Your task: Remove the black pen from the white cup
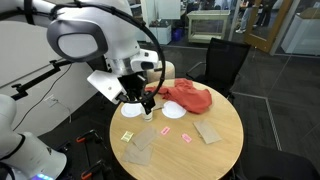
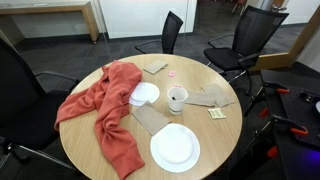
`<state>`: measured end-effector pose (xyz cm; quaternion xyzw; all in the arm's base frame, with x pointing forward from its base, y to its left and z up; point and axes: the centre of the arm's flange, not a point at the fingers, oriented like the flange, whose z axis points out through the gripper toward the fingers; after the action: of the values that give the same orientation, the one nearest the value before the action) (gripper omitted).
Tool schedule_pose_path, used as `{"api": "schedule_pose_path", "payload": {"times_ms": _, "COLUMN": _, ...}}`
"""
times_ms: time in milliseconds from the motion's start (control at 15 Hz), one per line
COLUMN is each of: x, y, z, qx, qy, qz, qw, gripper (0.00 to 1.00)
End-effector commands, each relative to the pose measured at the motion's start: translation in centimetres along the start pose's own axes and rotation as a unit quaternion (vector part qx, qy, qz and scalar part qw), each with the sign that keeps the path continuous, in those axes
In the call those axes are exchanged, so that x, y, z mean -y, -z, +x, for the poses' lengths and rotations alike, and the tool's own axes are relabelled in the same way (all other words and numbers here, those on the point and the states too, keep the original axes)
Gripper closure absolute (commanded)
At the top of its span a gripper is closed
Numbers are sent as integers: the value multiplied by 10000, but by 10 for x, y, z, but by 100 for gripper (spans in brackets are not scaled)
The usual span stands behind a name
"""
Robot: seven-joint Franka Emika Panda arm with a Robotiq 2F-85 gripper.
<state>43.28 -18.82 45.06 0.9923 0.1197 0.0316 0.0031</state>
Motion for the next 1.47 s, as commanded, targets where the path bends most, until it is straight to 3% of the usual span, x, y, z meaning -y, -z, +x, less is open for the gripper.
{"api": "schedule_pose_path", "payload": {"times_ms": 0, "x": 5, "y": -1, "z": 12, "qx": -85, "qy": 263, "qz": -44, "qw": 9996, "gripper": 0}}
{"api": "schedule_pose_path", "payload": {"times_ms": 333, "x": 32, "y": -16, "z": 45, "qx": -125, "qy": 1222, "qz": -18, "qw": 9924, "gripper": 0}}
{"api": "schedule_pose_path", "payload": {"times_ms": 600, "x": 54, "y": -41, "z": 75, "qx": -607, "qy": 2140, "qz": -97, "qw": 9749, "gripper": 0}}
{"api": "schedule_pose_path", "payload": {"times_ms": 733, "x": 61, "y": -55, "z": 87, "qx": -918, "qy": 2520, "qz": 44, "qw": 9634, "gripper": 0}}
{"api": "schedule_pose_path", "payload": {"times_ms": 1000, "x": 70, "y": -84, "z": 103, "qx": -1502, "qy": 3229, "qz": 513, "qw": 9330, "gripper": 0}}
{"api": "schedule_pose_path", "payload": {"times_ms": 1400, "x": 88, "y": -119, "z": 114, "qx": -2041, "qy": 4250, "qz": 1034, "qw": 8758, "gripper": 0}}
